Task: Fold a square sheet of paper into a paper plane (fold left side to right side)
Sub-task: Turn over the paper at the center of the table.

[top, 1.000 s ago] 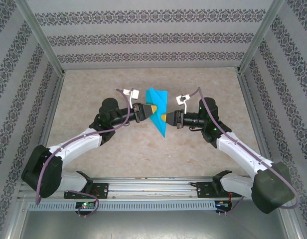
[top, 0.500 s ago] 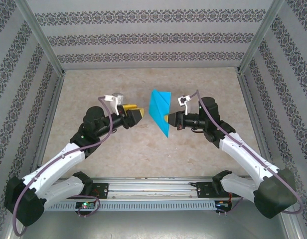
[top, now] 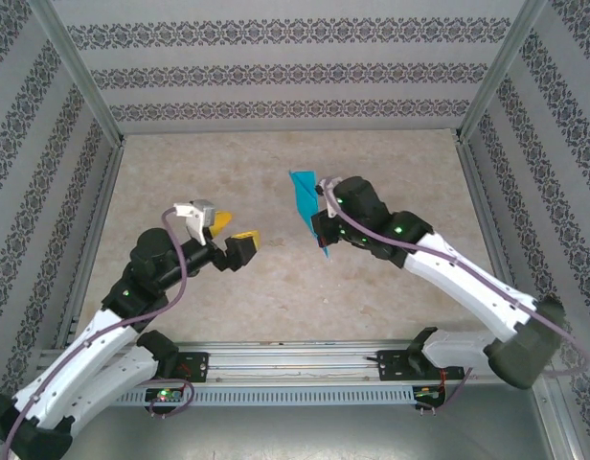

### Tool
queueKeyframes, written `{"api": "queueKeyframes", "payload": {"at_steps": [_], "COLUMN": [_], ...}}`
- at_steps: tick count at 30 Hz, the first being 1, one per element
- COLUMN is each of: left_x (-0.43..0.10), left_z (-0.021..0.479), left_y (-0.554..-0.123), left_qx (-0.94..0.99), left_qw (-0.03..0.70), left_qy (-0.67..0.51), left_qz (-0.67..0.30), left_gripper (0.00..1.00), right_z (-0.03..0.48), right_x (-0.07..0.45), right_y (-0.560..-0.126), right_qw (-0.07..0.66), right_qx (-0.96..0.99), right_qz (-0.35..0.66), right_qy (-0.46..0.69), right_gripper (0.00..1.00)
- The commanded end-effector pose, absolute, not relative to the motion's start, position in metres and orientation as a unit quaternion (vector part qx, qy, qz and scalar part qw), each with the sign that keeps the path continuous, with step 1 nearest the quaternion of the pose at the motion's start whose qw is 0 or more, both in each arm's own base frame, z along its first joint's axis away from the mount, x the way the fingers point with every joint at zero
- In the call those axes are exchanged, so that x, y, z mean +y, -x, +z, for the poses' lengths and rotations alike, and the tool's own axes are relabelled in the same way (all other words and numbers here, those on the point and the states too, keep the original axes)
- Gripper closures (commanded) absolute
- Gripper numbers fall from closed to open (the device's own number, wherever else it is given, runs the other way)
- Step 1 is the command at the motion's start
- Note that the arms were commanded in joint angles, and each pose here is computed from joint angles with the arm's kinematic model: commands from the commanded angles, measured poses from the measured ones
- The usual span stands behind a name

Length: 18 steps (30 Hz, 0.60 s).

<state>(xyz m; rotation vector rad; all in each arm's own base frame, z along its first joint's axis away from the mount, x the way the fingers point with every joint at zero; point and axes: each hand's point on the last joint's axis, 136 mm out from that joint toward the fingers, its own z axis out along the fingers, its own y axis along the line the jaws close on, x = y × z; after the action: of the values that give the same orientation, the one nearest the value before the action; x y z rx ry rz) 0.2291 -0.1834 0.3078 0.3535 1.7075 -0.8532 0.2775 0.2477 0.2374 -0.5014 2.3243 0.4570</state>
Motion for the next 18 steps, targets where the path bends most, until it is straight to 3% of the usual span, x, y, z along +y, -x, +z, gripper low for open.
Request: {"api": "queueKeyframes", "payload": {"at_steps": [1,8,18], "left_x": [-0.165,-0.145,-0.142], "left_z": [0.293,0.294,0.283], "left_y": [-0.221,-0.208,-0.208], "left_qx": [0.752,0.777,0.788], "left_qw": [0.564,0.552,0.525], "left_qy": [-0.162,-0.180,-0.281], "left_qz": [-0.299,-0.243,-0.156], "left_gripper": [0.00,0.00,0.00], "right_z": [0.222,0.218,0.171], "right_x": [0.212,0.213,0.213], "right_y": [-0.289,-0.311,-0.335], "right_qw": [0.336,0.340,0.298], "right_qx": [0.924,0.925,0.922], "right_qz": [0.019,-0.079,-0.200], "right_qy": [0.179,0.150,0.145], "right_gripper": [1.00,1.00,1.00]}}
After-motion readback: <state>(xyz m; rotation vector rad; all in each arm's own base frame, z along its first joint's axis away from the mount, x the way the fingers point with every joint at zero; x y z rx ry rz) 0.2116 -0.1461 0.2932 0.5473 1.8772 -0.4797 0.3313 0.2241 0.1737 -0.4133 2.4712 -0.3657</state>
